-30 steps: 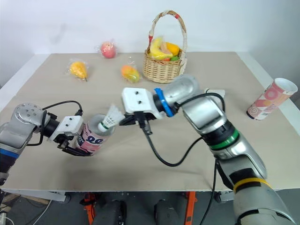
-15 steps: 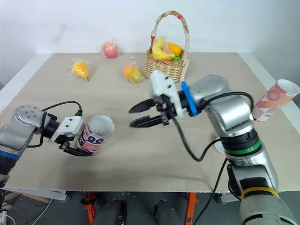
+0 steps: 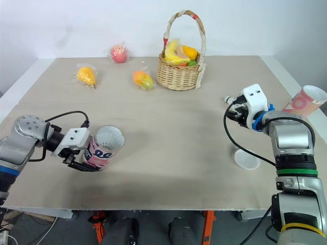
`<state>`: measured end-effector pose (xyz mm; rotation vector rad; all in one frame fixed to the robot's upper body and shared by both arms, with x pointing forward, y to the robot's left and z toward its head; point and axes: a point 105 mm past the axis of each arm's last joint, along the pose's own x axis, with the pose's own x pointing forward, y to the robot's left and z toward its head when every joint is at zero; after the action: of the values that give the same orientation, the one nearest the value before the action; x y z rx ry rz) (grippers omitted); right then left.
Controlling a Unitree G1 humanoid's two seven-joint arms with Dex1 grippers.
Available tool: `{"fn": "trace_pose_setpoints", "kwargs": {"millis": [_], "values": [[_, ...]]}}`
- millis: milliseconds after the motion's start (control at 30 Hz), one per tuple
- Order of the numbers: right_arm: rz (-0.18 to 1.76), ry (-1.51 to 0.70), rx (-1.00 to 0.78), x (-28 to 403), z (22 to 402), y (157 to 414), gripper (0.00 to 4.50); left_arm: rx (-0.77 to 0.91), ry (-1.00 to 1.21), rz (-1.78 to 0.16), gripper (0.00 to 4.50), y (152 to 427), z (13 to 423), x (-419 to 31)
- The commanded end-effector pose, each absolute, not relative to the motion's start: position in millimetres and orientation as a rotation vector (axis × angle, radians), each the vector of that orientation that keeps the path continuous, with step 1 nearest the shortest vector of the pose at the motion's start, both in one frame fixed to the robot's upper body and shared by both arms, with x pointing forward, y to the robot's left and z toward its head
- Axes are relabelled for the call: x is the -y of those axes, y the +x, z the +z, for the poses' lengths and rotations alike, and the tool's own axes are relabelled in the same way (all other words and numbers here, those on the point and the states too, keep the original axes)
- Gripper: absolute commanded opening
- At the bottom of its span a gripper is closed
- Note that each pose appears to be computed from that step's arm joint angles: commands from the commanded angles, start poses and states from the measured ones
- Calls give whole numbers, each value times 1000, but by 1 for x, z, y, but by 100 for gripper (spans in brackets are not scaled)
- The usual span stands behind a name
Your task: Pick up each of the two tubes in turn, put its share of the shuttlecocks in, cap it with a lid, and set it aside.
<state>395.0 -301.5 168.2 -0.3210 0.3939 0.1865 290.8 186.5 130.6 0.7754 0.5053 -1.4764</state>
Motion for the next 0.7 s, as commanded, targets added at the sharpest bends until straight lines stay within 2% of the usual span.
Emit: {"fn": "trace_pose_setpoints", "kwargs": {"millis": [33,500,700], "values": [[120,-324,-330,313,185,402,197,-581,752,-1511,321,283,111,-187],[139,-286,-319,294,185,440,197,-585,749,-1505,321,283,114,-188],[81,-290,-309,291,186,451,197,-587,748,-1500,321,283,115,-189]]}}
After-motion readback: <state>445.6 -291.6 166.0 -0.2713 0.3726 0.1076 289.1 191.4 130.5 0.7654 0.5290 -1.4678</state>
